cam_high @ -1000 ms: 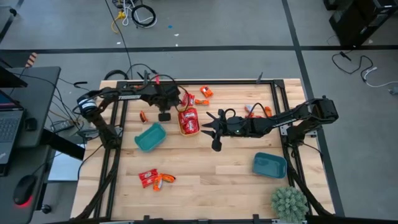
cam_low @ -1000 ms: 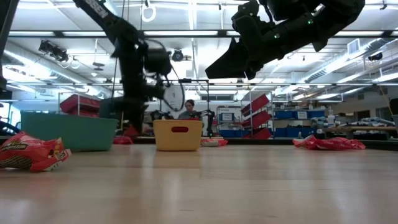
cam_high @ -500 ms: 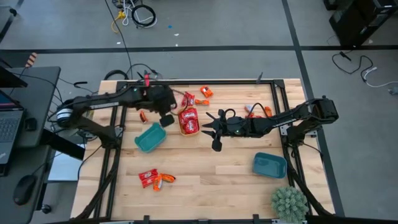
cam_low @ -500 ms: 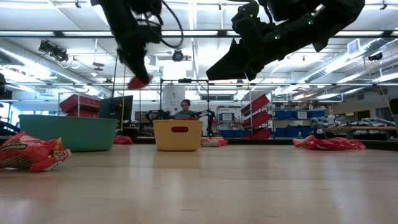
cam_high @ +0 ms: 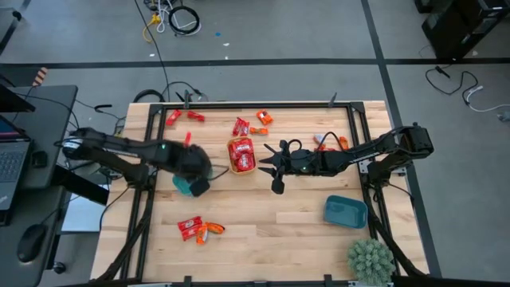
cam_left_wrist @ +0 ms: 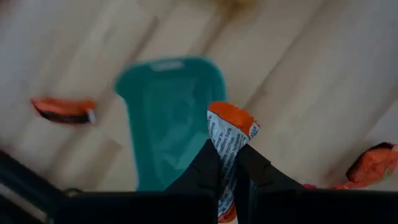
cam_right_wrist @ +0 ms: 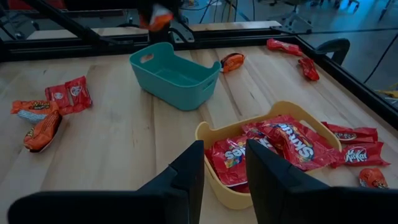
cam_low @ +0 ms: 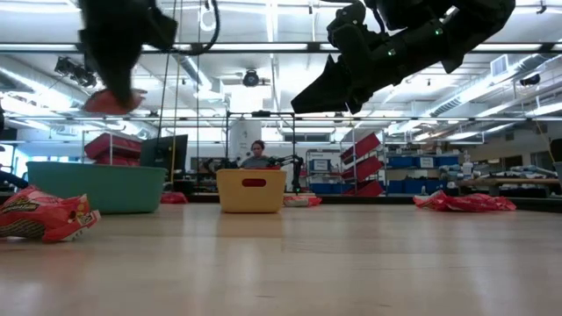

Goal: Sort candy
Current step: Put the orange candy into the green bin

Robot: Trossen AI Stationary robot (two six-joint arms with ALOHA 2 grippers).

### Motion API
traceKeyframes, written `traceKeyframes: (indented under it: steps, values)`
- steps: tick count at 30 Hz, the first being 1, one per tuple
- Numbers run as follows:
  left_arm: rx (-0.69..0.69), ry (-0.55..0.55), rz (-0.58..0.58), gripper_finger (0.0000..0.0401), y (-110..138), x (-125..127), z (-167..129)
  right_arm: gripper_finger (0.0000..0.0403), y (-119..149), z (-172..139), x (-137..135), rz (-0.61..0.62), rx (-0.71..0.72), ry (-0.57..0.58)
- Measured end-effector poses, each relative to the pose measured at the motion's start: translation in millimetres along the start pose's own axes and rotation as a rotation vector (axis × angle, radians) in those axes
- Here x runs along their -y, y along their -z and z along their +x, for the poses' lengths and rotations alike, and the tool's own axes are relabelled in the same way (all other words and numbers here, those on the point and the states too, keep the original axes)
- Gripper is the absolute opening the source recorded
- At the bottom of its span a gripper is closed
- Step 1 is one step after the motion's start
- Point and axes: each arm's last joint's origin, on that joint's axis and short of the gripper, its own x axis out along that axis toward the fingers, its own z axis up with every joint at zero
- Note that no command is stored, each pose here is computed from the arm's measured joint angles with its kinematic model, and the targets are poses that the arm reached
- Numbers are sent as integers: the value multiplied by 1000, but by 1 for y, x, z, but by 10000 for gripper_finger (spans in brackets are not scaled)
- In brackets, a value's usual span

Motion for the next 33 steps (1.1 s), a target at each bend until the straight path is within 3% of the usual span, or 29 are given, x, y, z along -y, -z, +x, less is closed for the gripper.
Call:
traceKeyframes:
  steps: [6, 14, 20, 27, 33]
  values:
    - [-23, -28, -87, 14, 21, 2, 39, 103, 0, 0, 0, 0, 0, 0]
    - [31, -14, -216, 24, 21, -18, 86, 104, 0, 0, 0, 14, 1, 0]
    - [46, -10, -189, 71, 14, -23, 87, 102, 0, 0, 0, 22, -1, 0]
    - [86, 37, -173, 146, -1, -16, 67, 105, 1, 0, 0, 28, -6, 1]
    - [112, -56, -231, 176, -14, -21, 41, 106, 1, 0, -1, 26, -9, -2]
